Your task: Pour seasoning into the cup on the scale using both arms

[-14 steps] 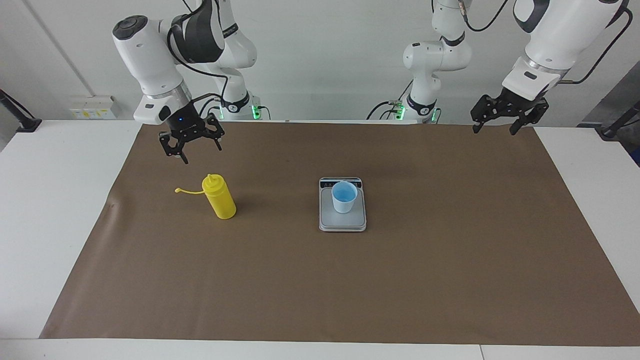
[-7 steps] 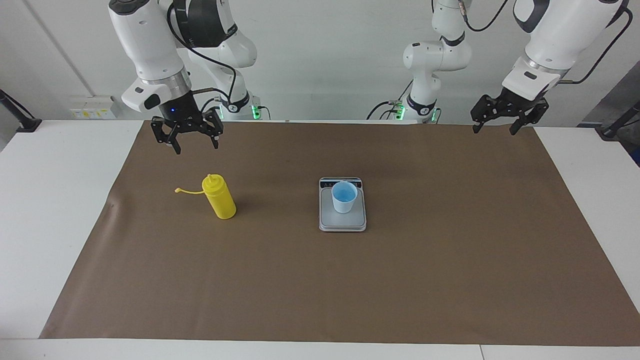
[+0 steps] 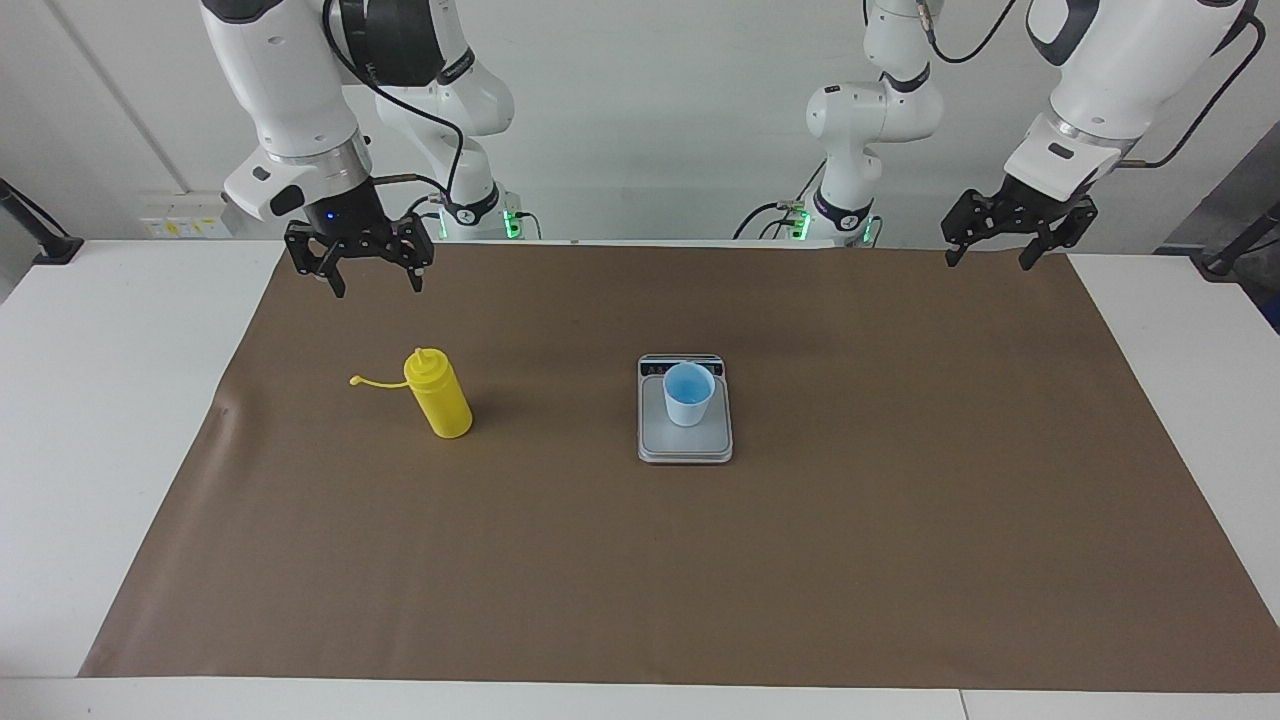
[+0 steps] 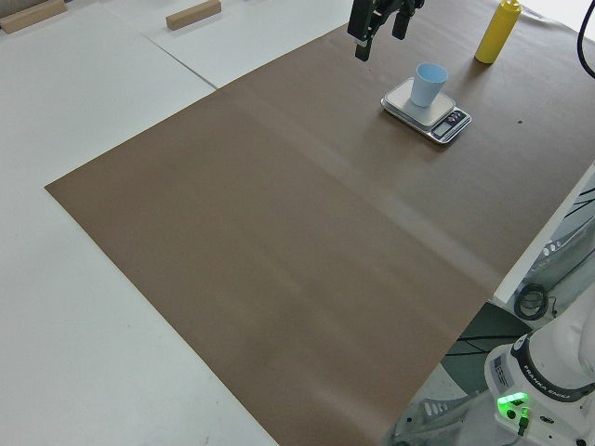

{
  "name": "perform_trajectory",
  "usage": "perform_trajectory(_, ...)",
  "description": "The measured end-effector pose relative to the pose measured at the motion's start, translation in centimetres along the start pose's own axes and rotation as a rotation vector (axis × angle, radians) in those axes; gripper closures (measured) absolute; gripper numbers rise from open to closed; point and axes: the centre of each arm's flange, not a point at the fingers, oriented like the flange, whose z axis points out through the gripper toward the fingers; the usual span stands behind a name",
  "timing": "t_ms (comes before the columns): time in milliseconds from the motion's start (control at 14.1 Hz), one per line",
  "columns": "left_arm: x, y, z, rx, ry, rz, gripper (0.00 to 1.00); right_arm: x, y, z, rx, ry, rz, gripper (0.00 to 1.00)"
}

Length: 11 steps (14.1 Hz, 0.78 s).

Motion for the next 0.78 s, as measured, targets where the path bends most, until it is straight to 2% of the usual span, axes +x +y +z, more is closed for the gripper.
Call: perform_trajectory(781, 0.0, 0.0, 0.0, 0.0, 0.0, 0.0, 0.0, -0.23, -0.02, 0.3, 0.0, -0.026, 0.001, 0.0)
